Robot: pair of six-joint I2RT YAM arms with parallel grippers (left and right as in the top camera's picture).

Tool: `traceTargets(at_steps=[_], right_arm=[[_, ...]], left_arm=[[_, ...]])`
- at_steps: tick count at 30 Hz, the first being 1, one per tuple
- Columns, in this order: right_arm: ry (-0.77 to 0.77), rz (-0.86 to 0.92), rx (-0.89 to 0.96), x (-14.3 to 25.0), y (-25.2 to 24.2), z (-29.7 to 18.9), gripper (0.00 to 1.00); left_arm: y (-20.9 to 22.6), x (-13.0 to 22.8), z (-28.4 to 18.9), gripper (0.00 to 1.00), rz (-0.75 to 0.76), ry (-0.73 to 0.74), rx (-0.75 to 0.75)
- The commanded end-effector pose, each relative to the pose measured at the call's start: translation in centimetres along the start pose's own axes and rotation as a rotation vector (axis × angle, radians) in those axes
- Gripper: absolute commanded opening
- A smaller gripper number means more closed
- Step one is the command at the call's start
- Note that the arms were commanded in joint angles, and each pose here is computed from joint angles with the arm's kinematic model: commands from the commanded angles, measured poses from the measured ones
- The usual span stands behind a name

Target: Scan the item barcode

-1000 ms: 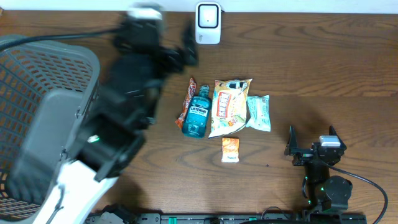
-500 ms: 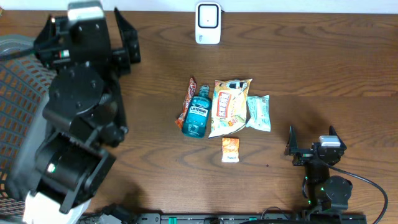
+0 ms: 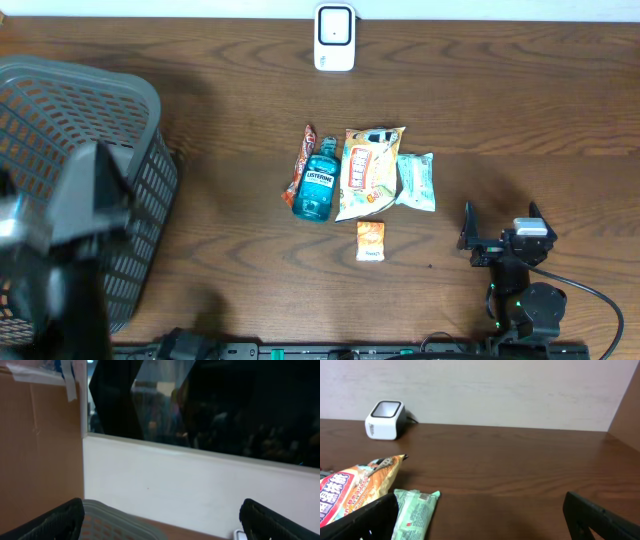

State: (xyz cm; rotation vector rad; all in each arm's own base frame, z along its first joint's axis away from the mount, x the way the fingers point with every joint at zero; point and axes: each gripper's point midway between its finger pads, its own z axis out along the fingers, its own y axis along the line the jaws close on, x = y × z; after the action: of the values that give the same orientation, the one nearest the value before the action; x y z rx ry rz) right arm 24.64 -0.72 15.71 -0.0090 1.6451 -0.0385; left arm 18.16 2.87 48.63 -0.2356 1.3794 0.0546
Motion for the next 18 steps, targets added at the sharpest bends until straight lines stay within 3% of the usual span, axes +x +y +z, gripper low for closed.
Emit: traceTargets(at_steps=[1, 8, 13, 18], right_arm=[[-0.002, 0.087, -0.045, -0.1, 0.8, 0.0, 0.99], [0.013, 0.501, -0.089, -0.2, 1.6, -0.1, 0.99], [0.094, 0.794, -0.317, -0.8, 5.4, -0.9, 0.99], [0.154, 0.882, -0.425, -0.9, 7.3, -1.6, 0.99]], left_arm=[[-0.2, -0.3, -2.9, 0.99, -0.08, -0.051, 0.103], [0.8, -1.0, -7.7, 0.99, -0.182, -0.131, 0.15], [0.1, -0.8, -9.5, 0.99, -0.22, -0.137, 0.205], [-0.4, -0.9, -10.9, 0.98, -0.242, -0.16, 0.219]])
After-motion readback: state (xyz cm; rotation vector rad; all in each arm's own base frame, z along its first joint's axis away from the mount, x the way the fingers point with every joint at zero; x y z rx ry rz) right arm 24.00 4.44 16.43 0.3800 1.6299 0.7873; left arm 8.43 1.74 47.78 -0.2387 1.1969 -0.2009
